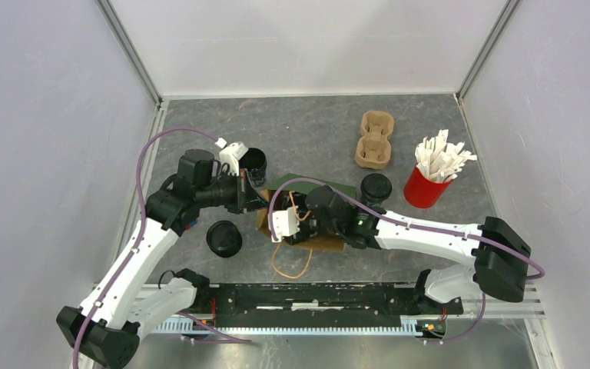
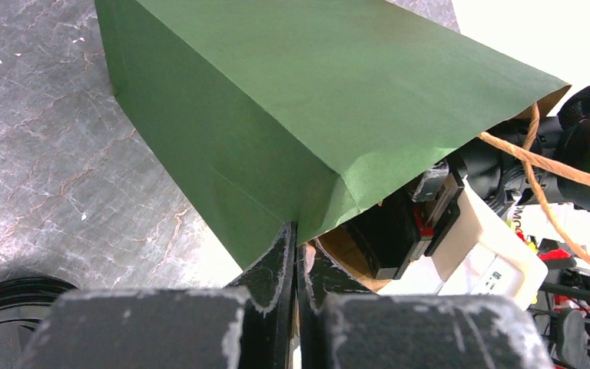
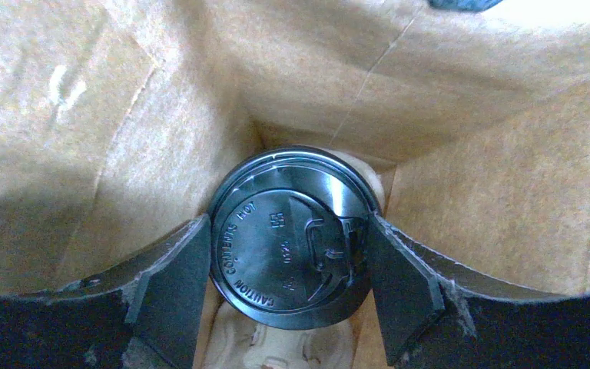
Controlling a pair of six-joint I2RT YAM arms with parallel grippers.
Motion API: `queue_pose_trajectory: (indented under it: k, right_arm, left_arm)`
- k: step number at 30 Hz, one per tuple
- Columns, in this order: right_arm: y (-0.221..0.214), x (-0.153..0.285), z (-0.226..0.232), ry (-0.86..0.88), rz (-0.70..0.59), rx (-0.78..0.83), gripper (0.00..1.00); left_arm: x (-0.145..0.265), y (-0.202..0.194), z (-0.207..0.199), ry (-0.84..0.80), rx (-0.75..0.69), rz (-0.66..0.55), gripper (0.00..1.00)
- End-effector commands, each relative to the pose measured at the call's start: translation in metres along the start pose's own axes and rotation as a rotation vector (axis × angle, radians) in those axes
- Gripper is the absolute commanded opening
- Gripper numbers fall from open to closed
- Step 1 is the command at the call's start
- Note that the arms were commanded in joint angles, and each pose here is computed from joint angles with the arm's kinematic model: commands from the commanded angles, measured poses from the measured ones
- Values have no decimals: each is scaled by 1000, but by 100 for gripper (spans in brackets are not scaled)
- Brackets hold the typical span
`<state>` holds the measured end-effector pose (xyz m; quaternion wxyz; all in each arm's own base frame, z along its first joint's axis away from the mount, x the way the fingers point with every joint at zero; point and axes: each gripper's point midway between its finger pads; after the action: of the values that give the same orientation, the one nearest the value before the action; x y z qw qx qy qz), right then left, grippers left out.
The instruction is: Pack the takeout coffee
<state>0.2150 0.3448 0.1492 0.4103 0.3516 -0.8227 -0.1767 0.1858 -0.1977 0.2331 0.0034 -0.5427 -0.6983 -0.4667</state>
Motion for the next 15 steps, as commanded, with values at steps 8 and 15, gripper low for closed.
queue_pose_trajectory:
  k: [8, 15]
  right_arm:
    - [8, -6, 7, 89, 4, 31, 74]
    - [-5, -8, -8, 7, 52, 42, 73]
  left_arm:
    - [9, 9, -10, 0, 27, -12, 6]
    - [8, 12, -14, -12, 72, -1, 6]
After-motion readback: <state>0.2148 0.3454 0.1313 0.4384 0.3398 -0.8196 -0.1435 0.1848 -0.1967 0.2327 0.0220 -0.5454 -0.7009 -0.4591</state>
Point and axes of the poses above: each gripper's point midway between its finger pads, its own x axis back along the fingers, its own z axis along the line the jaws close on, y = z × x, and after that the axes turned 3 degrees about -x, right-handed
